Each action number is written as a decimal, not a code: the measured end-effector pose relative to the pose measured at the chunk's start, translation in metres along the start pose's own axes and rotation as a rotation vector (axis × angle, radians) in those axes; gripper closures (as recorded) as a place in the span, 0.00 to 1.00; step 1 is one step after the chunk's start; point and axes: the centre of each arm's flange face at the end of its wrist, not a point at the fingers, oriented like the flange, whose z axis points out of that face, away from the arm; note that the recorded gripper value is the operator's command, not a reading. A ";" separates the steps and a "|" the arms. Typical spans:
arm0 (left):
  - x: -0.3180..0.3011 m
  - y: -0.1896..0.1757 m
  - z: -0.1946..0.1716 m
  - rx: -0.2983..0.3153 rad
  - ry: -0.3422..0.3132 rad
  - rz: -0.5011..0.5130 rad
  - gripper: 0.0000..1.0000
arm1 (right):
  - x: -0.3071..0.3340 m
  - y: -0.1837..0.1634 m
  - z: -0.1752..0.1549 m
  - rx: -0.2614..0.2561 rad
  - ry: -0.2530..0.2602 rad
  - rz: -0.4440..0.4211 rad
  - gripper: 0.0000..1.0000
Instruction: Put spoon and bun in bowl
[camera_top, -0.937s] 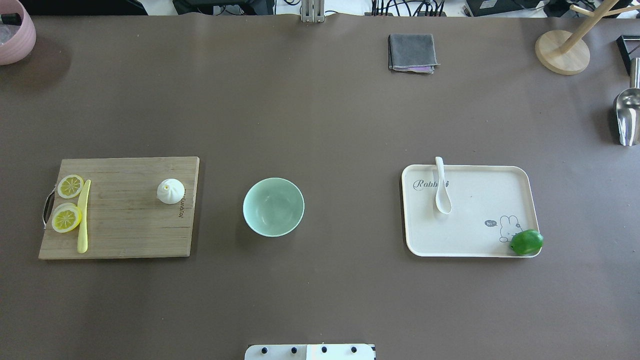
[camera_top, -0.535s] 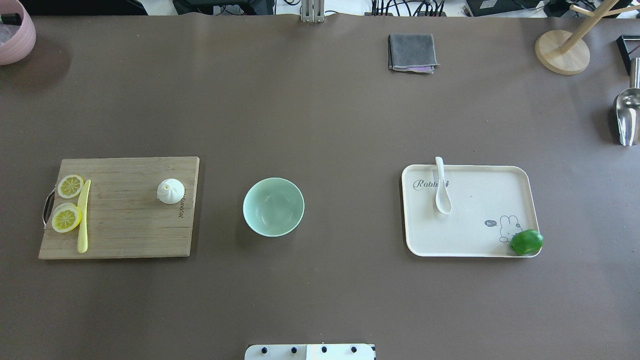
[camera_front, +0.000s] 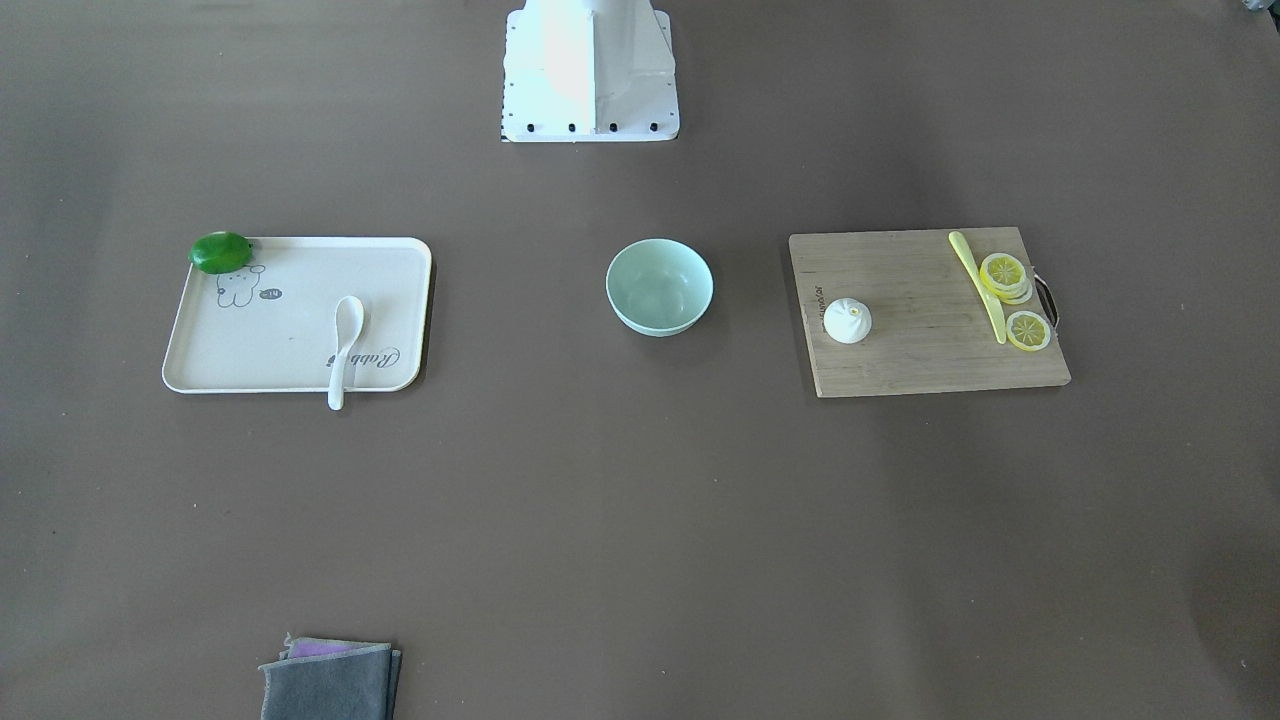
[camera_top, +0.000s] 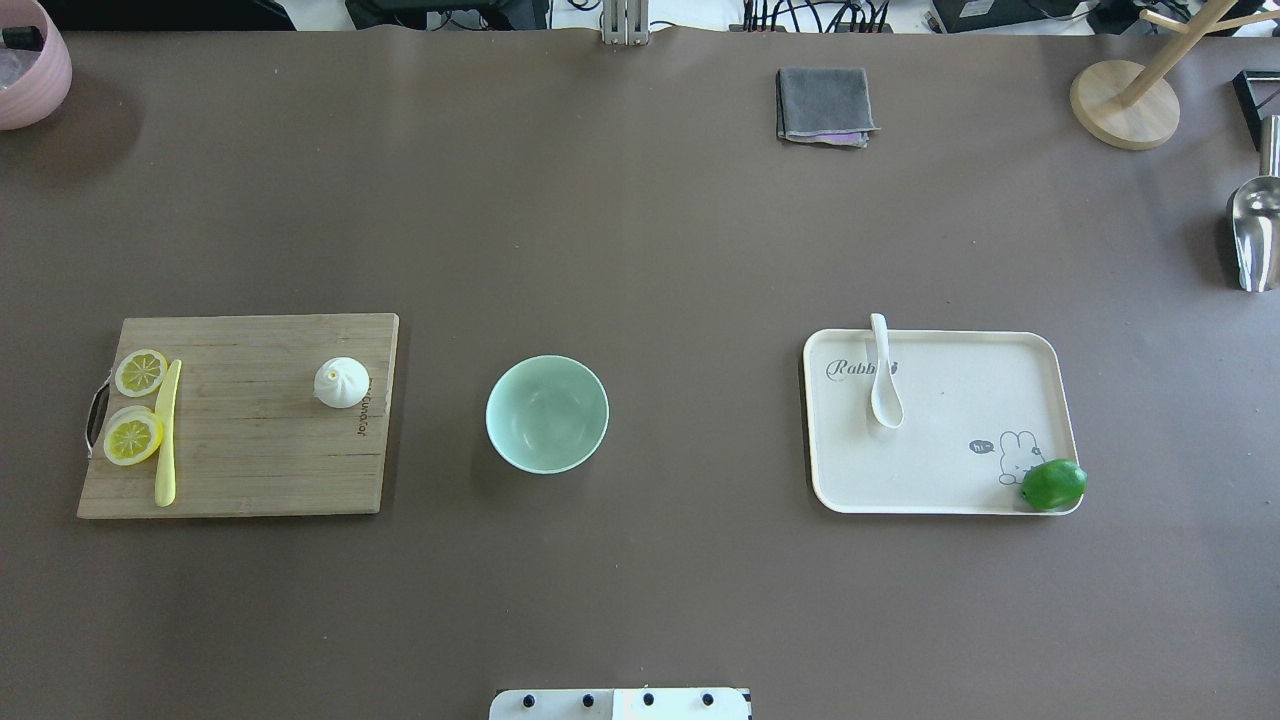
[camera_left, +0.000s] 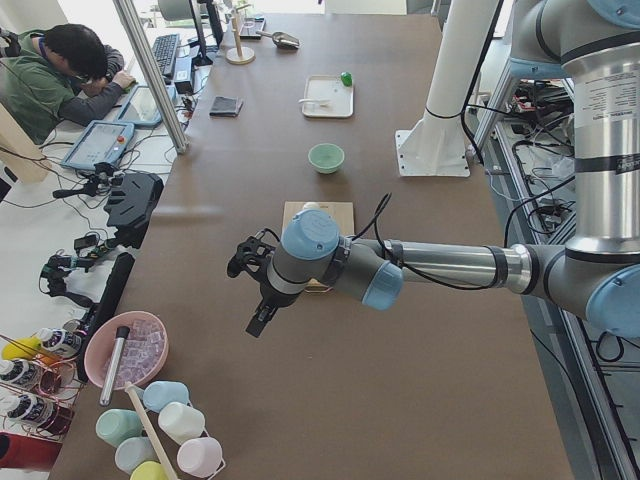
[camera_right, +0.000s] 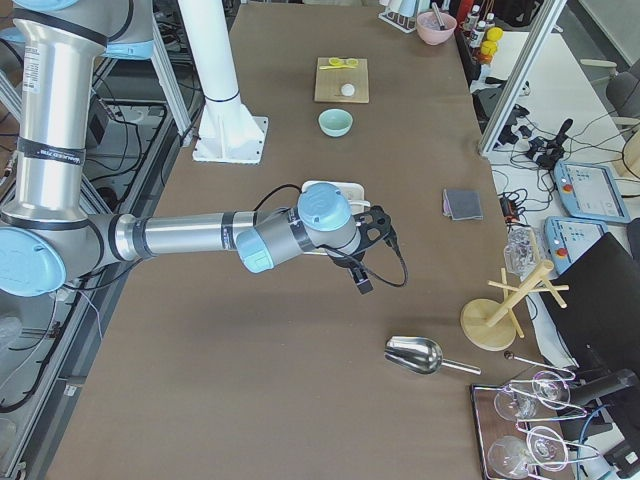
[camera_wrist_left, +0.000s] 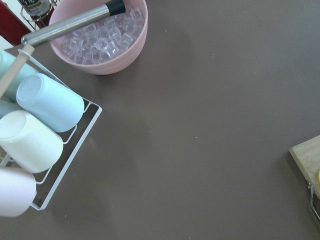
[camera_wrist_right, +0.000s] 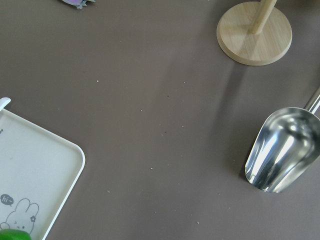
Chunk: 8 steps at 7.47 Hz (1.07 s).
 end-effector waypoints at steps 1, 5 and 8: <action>0.003 -0.002 0.000 0.017 0.032 0.016 0.01 | -0.006 -0.006 0.003 0.001 -0.008 0.036 0.00; 0.020 0.004 0.009 0.043 0.129 0.053 0.01 | -0.104 -0.061 0.070 -0.011 -0.066 0.247 0.00; 0.029 0.003 0.018 0.027 0.152 0.065 0.01 | -0.257 -0.083 0.202 0.087 0.075 0.344 0.00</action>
